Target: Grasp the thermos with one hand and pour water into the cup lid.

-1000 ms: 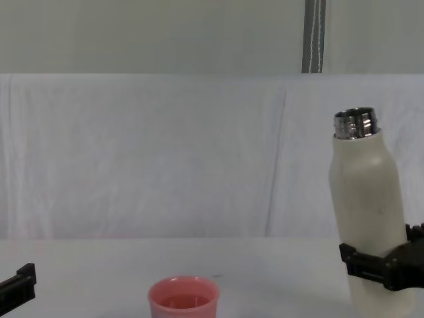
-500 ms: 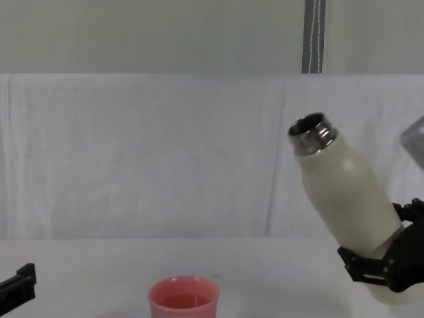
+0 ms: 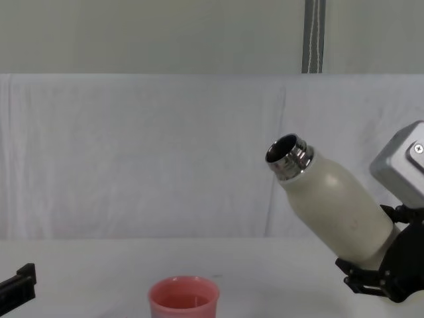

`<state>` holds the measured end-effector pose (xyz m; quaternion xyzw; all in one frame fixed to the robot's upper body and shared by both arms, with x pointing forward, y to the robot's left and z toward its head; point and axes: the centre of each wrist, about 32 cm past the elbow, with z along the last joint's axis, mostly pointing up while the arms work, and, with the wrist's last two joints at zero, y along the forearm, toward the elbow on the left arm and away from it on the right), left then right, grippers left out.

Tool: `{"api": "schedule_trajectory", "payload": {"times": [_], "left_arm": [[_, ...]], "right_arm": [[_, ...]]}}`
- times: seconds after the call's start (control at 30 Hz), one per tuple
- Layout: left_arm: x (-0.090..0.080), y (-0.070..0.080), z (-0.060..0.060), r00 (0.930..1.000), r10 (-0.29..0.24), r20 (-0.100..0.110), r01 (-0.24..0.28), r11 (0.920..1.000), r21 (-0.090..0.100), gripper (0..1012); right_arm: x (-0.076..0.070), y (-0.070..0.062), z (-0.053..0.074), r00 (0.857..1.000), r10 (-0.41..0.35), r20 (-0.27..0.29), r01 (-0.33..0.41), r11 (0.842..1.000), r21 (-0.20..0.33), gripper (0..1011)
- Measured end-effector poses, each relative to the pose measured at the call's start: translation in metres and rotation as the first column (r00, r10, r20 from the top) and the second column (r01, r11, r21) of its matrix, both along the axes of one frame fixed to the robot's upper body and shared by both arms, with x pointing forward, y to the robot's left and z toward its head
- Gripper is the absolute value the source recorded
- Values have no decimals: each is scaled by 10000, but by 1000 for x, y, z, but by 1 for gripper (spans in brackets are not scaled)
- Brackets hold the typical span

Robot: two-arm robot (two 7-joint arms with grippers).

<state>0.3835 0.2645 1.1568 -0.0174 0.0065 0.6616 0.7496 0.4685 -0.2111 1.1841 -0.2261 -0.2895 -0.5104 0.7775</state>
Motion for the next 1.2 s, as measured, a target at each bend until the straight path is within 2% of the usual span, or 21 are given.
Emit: {"api": "schedule_trajectory", "payload": {"times": [0.43,0.77,1.2], "left_arm": [[0,0,0,10000,0,0,0,10000,0,1001],[0,0,0,10000,0,0,0,10000,0,1001],[0,0,0,10000,0,0,0,10000,0,1001]], "right_arm": [[-3,3,-4,9997,75,216,-53,9949,-1004,955],[-8,3,-5,9992,61,402,-3,9901,-1406,955],[-13,3,-4,9968,39,803,141,9746,-2234,955]]}}
